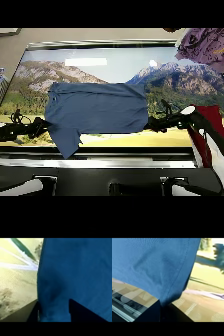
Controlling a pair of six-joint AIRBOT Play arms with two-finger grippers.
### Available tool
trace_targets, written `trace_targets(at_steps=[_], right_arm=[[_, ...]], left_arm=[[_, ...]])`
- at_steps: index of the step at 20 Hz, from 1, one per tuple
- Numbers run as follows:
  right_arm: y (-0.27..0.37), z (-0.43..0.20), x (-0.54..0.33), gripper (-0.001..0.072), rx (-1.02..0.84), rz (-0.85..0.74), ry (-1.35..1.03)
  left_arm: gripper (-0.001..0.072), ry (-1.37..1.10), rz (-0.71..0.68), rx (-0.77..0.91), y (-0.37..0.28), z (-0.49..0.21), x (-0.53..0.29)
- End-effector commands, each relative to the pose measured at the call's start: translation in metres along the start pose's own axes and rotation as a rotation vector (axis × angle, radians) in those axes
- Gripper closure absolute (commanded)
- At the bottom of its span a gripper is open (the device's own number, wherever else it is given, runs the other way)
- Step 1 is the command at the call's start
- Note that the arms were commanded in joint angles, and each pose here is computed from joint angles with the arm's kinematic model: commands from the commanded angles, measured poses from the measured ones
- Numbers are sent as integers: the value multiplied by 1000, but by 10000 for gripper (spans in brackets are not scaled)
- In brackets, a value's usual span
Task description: Fold the clothes and pants, and hang the long-sleeved shirts on hangers.
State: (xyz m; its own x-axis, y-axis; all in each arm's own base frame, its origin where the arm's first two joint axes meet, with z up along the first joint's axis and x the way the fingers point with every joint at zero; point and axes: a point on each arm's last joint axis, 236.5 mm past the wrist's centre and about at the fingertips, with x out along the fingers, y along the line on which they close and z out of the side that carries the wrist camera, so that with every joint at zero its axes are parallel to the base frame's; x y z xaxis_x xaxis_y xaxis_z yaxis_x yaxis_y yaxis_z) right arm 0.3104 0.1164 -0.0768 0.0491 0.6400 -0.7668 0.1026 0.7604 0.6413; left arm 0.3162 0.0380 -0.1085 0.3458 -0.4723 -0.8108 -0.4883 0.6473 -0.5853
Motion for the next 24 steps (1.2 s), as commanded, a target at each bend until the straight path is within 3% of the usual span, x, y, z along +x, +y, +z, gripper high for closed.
trace_targets(at_steps=[1,2,5,9,15,20,24], right_arm=[[3,-3,0,682,3,9,14],[4,-2,-1,682,2,10,12],[12,12,-12,683,-5,9,-32],[55,74,-65,685,-106,9,-207],[186,155,-251,685,-425,-67,-651],[274,93,-398,684,-627,-185,-1006],[304,4,-460,684,-700,-251,-1192]], left_arm=[[533,15,-4,15,-6,-3,11],[691,22,-12,19,-10,-5,12],[690,20,-73,25,-33,0,5],[692,-96,-151,151,-104,44,-45],[693,-584,-106,451,-252,121,-259],[693,-990,54,575,-307,53,-448],[692,-1198,116,505,-288,-30,-514]])
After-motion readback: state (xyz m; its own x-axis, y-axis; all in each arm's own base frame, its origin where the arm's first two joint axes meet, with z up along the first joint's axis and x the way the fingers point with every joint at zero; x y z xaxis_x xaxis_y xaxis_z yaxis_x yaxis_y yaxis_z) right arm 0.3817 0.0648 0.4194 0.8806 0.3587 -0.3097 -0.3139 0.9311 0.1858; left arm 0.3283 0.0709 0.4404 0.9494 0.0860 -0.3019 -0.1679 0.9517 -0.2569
